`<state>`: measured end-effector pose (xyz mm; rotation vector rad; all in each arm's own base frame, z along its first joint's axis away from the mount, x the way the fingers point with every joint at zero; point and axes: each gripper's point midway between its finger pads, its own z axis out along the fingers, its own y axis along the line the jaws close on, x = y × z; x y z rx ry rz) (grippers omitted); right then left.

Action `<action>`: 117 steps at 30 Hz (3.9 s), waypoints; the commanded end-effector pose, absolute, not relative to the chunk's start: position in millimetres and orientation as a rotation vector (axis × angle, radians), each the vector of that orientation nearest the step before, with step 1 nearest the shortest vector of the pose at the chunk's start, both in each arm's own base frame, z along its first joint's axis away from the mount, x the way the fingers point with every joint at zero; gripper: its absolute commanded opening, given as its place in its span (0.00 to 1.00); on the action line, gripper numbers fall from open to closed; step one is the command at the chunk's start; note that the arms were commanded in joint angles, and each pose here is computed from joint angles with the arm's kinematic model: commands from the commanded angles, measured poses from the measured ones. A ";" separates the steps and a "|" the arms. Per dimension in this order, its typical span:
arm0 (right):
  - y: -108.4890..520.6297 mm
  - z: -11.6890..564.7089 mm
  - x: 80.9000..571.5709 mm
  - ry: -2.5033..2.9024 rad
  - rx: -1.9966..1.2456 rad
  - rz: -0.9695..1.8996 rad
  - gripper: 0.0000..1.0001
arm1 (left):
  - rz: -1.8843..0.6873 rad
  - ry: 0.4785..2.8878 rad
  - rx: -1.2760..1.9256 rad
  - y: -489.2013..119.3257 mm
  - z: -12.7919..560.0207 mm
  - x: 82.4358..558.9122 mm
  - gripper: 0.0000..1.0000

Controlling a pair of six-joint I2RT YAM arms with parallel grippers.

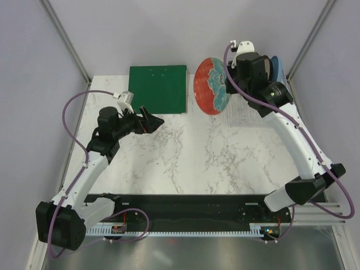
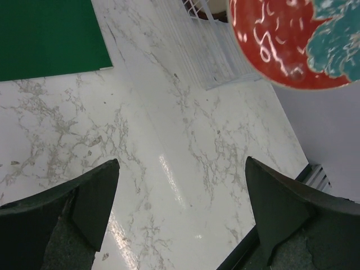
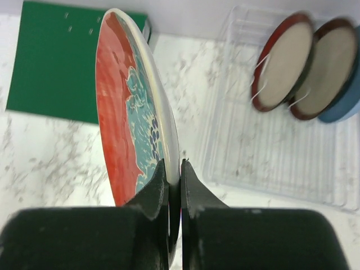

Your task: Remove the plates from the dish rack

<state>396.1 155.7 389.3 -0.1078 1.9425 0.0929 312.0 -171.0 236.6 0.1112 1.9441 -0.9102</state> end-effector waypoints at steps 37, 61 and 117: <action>273.6 373.4 302.1 1.818 -0.128 1.174 0.00 | -1.365 1.581 0.175 -227.8 258.4 300.3 0.91; 242.9 342.5 321.1 1.890 -0.039 0.911 0.51 | -0.979 1.823 0.053 -185.8 220.8 304.5 0.02; 137.2 300.3 383.4 2.042 0.061 0.249 0.64 | -0.515 2.465 -0.396 -89.8 14.1 365.8 0.25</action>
